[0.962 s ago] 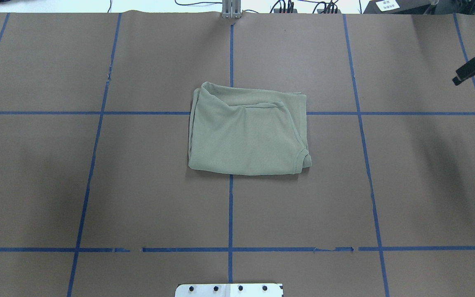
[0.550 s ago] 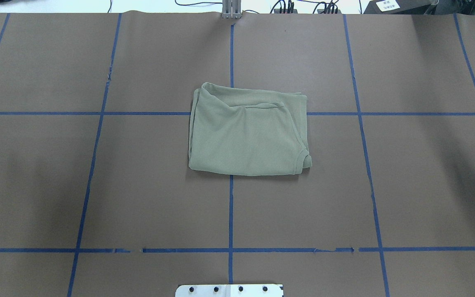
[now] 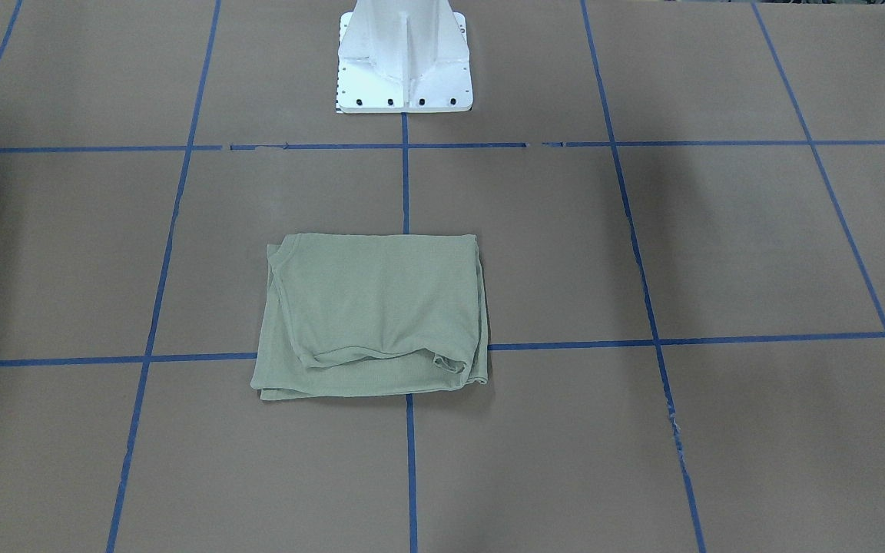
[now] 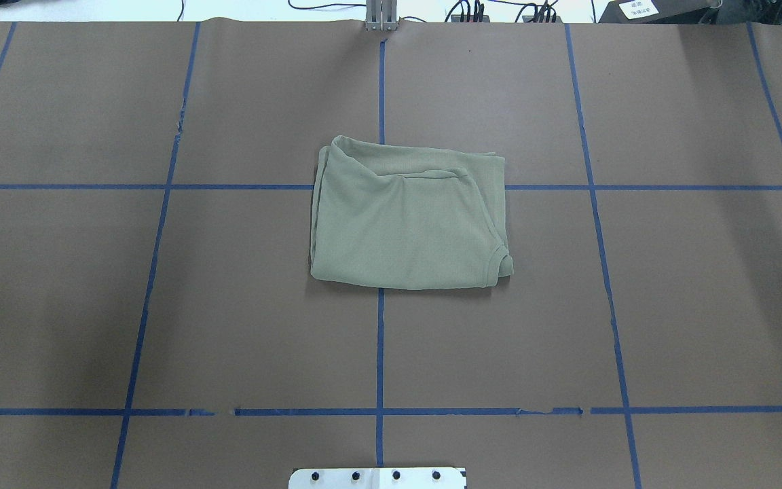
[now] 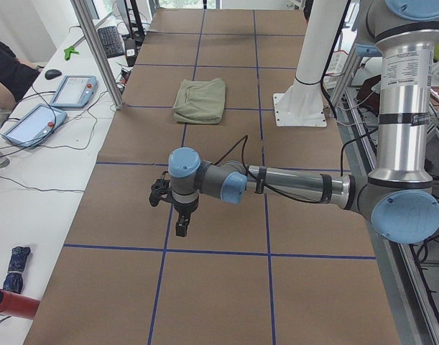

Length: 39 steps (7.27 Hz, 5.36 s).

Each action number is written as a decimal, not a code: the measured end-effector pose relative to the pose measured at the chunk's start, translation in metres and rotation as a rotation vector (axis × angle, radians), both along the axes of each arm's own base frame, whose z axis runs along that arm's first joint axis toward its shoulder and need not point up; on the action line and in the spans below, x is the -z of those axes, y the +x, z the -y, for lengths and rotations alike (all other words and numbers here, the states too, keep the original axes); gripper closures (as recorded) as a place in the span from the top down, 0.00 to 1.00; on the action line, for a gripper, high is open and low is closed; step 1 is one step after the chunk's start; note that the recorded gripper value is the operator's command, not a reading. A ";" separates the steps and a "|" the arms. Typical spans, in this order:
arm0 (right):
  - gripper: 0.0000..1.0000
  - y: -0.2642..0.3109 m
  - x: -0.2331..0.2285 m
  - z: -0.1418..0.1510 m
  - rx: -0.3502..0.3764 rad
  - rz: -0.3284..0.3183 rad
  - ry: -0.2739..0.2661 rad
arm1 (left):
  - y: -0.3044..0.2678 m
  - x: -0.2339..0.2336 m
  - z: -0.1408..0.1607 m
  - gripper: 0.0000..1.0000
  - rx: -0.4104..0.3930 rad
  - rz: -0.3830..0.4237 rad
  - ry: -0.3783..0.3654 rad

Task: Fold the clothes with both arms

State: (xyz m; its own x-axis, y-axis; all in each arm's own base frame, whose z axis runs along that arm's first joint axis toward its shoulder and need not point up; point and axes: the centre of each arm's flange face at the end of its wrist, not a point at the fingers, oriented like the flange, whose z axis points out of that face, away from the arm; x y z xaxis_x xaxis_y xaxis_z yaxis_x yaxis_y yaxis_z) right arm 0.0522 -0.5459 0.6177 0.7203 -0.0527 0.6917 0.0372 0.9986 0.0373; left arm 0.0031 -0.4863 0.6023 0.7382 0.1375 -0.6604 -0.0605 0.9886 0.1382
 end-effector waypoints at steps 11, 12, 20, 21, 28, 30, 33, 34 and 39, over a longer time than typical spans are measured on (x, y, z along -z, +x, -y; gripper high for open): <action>1.00 0.027 -0.036 -0.100 -0.221 0.031 -0.114 | -0.072 -0.054 -0.021 1.00 -0.087 0.021 0.058; 1.00 0.023 -0.035 -0.099 -0.235 0.029 -0.107 | -0.072 -0.055 -0.021 1.00 -0.066 0.023 0.037; 1.00 0.009 -0.034 -0.099 -0.217 0.067 -0.115 | -0.071 -0.051 -0.019 1.00 0.078 0.006 -0.084; 1.00 0.005 -0.035 -0.099 -0.208 0.063 -0.116 | -0.071 -0.051 -0.019 1.00 0.077 0.006 -0.082; 1.00 -0.012 -0.047 -0.110 -0.053 0.063 -0.030 | -0.071 -0.048 -0.018 1.00 0.076 0.006 -0.075; 1.00 -0.011 -0.051 -0.113 -0.049 0.066 -0.035 | -0.071 -0.049 -0.018 1.00 0.076 0.006 -0.076; 1.00 -0.012 -0.053 -0.117 -0.050 0.073 -0.040 | -0.071 -0.049 -0.018 1.00 0.075 0.006 -0.078; 1.00 -0.012 -0.053 -0.117 -0.050 0.076 -0.041 | -0.071 -0.049 -0.018 1.00 0.074 0.005 -0.077; 1.00 -0.012 -0.054 -0.117 -0.055 0.078 -0.047 | -0.071 -0.047 -0.016 1.00 0.074 0.004 -0.072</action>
